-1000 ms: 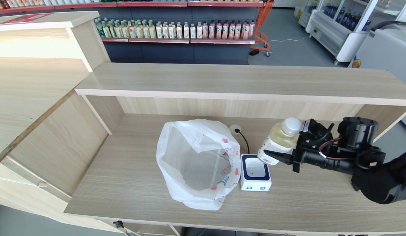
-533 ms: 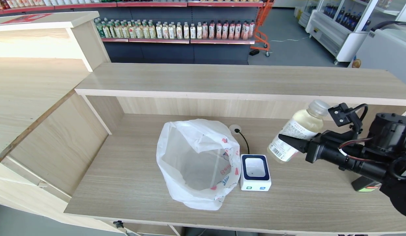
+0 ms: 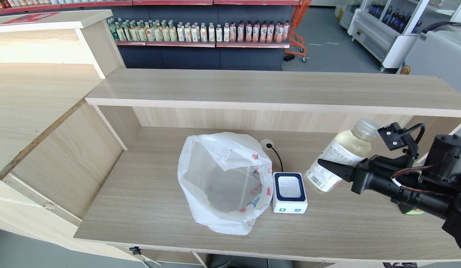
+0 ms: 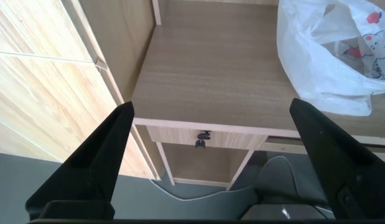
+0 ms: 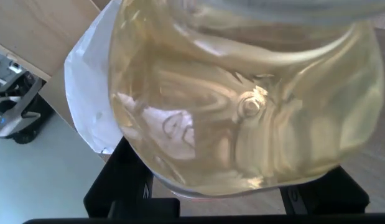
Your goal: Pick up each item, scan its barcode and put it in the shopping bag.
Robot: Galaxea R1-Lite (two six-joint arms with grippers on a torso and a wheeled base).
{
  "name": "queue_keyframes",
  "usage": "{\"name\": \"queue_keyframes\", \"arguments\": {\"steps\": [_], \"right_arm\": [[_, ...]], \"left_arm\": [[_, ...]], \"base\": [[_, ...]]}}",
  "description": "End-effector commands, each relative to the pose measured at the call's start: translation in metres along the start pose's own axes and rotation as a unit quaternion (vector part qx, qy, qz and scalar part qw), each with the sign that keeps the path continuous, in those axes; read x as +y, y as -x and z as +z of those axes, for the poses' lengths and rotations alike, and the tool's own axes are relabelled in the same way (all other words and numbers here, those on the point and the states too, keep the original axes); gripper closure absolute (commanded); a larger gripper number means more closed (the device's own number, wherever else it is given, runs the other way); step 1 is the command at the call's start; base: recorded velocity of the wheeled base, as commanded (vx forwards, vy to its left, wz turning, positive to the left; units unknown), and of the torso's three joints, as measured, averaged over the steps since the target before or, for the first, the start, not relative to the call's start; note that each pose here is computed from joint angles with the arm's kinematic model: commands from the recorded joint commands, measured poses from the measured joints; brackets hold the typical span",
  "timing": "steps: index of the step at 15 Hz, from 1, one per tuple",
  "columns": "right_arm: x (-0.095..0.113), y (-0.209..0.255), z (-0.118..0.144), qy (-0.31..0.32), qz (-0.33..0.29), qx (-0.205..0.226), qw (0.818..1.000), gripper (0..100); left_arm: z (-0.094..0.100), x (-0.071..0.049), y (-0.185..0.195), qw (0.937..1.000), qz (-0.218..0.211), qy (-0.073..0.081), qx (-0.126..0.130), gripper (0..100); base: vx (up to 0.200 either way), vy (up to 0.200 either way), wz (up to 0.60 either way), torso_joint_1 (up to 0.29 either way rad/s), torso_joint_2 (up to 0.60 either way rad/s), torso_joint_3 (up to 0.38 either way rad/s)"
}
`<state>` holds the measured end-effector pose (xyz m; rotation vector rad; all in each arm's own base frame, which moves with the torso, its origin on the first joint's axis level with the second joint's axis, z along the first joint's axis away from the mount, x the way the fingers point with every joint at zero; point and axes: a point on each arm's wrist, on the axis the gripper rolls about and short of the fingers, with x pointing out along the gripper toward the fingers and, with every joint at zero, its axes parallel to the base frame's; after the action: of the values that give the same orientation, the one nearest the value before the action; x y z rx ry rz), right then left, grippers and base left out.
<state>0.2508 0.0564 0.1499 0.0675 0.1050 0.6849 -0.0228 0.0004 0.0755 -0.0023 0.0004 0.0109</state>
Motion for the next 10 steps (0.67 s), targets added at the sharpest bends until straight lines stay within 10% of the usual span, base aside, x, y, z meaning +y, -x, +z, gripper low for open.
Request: {"name": "queue_keyframes", "arguments": {"steps": [1,10], "right_arm": [[0.003,-0.001,0.002,0.002,0.006,-0.003,1.0,100],[0.011,-0.016,-0.003,-0.025,0.033,0.008,0.999,100]], "left_arm": [[0.0,0.0,0.0,1.0,0.0,0.0,0.0,0],[0.0,0.0,0.0,1.0,0.0,0.001,0.0,0]], "base": [[-0.2,0.0,0.0,0.012,0.0,-0.007],[0.0,0.133,0.0,0.007,0.0,0.001]]}}
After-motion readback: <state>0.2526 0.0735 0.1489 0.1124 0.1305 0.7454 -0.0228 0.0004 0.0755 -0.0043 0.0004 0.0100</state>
